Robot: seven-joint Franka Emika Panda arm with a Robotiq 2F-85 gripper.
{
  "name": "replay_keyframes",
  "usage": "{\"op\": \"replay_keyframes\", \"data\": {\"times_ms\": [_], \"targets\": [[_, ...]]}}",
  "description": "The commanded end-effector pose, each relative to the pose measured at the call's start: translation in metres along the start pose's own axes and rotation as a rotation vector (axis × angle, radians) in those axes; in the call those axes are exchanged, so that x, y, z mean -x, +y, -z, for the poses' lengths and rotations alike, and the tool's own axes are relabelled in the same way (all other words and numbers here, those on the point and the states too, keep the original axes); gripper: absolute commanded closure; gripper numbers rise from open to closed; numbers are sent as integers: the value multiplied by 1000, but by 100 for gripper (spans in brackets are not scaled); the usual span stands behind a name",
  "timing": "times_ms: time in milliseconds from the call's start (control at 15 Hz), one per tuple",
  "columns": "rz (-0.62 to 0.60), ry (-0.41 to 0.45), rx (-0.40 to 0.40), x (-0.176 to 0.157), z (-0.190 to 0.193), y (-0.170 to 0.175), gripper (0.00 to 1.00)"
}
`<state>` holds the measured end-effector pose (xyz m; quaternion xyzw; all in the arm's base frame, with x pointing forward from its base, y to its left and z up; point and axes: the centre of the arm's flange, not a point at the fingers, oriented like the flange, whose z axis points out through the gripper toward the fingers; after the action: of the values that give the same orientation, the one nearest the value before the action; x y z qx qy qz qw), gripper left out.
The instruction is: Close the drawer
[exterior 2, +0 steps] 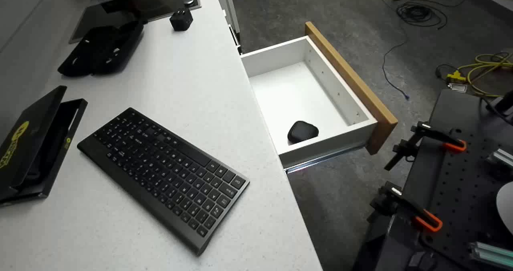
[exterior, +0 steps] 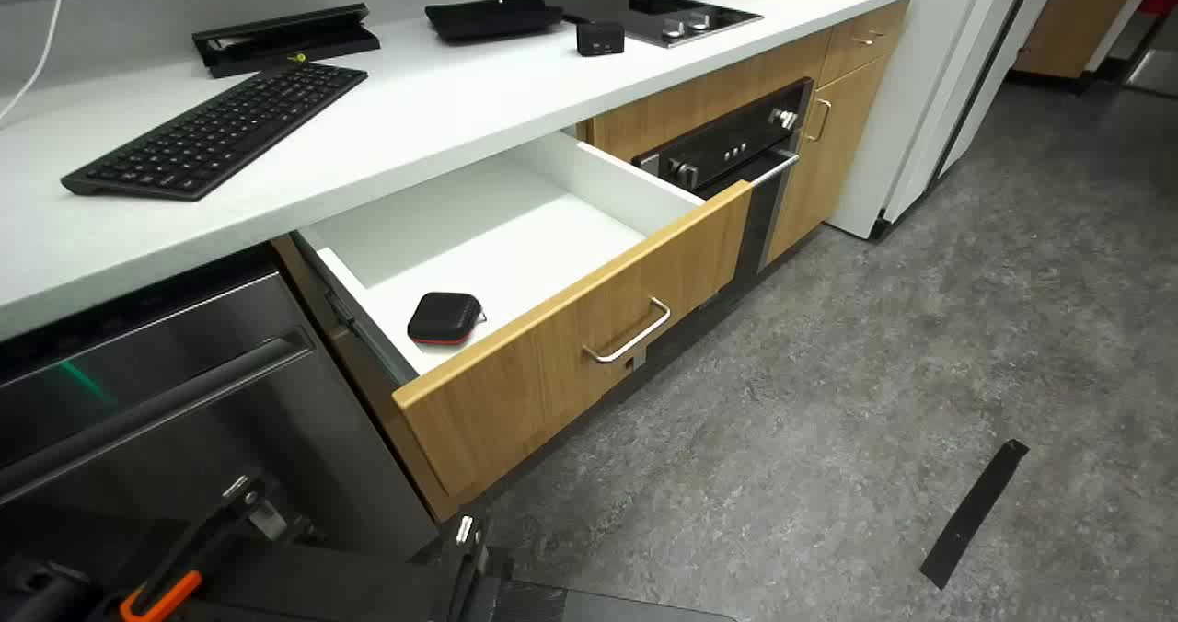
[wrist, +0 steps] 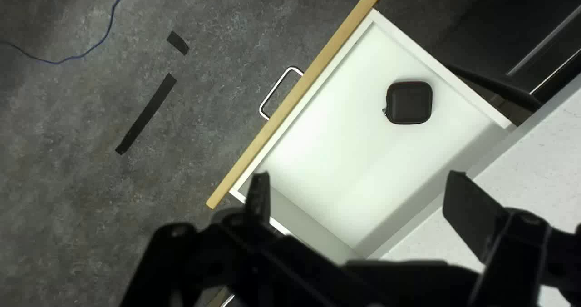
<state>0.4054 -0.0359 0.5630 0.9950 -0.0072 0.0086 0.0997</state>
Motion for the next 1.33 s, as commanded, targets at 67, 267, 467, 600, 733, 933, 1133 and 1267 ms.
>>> {"op": "replay_keyframes", "data": {"times_ms": [67, 267, 467, 600, 733, 933, 1133, 1267], "targets": [[0, 0, 0, 0, 0, 0, 0], [0, 0, 0, 0, 0, 0, 0], [-5, -8, -17, -12, -22, 24, 0], [-45, -18, -36, -27, -55, 55, 0], [-108, -30, -49, -39, -92, 89, 0], [-208, -72, -53, -50, -157, 138, 0], [-282, -126, -33, -48, -214, 163, 0], [-308, -164, -22, -48, -247, 179, 0]]}}
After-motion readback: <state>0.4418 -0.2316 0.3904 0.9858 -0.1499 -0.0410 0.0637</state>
